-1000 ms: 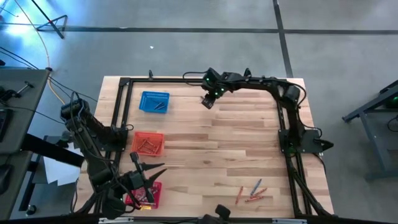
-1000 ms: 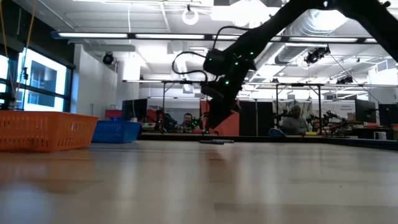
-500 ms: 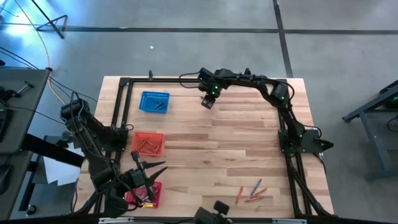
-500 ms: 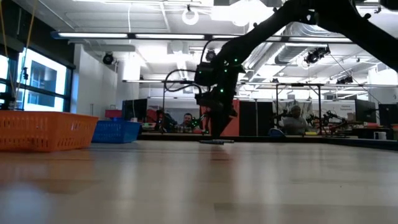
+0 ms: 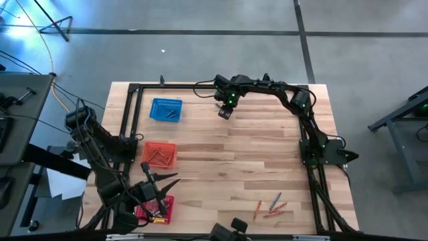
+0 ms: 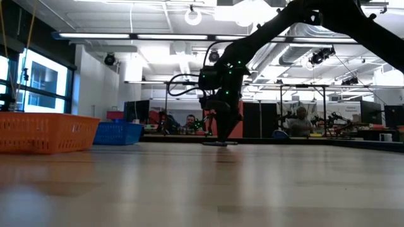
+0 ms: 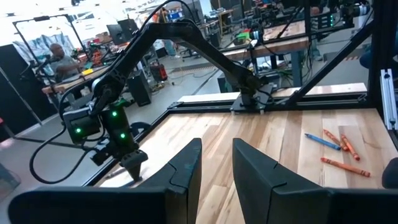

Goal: Sort crayons
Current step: Put the blue crayon into the blue bin

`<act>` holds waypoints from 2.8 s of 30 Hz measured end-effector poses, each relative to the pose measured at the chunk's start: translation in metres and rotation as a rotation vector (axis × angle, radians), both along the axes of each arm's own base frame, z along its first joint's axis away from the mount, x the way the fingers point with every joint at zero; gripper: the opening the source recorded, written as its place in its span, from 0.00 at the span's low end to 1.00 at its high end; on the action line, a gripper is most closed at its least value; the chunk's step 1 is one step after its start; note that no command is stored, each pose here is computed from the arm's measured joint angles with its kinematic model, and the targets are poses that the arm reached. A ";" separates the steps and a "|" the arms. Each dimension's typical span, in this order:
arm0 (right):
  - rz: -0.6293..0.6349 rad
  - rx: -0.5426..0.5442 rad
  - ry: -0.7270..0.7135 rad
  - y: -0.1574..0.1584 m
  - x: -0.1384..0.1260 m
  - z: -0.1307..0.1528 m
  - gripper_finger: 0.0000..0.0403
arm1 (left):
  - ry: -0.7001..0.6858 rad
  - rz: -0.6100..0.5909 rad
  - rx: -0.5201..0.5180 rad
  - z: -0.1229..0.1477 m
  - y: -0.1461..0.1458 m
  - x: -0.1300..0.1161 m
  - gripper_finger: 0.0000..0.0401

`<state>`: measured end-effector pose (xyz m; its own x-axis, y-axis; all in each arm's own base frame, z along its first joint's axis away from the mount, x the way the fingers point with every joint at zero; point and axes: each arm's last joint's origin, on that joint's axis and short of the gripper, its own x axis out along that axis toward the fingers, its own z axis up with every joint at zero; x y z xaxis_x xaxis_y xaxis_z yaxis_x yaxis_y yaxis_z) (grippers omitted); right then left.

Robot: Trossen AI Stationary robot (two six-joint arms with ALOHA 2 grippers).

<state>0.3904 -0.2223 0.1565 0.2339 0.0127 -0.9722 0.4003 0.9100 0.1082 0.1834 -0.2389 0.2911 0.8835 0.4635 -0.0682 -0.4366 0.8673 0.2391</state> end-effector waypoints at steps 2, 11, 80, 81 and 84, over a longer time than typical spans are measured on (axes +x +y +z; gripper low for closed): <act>-0.002 -0.003 -0.003 -0.001 0.000 0.000 0.24 | -0.002 0.000 -0.004 0.000 0.000 0.000 0.19; 0.005 0.034 0.051 -0.002 0.000 -0.018 0.24 | 0.000 0.000 0.000 0.000 0.000 0.000 0.19; 0.007 -0.102 -0.905 0.236 -0.112 0.119 0.00 | -0.008 0.334 -0.173 -0.047 0.093 0.067 0.19; 0.019 -0.102 -0.927 0.240 -0.112 0.118 0.00 | 0.000 0.330 -0.160 -0.045 0.094 0.071 0.19; 0.030 -0.142 -0.964 0.250 -0.113 0.114 0.00 | 0.024 0.313 -0.103 -0.036 0.097 0.082 0.19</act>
<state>0.2773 0.0282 0.2703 0.9315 -0.0710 -0.3567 0.1739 0.9484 0.2653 0.2658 -0.1416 0.2546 0.6966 0.7020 -0.1482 -0.6812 0.7120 0.1705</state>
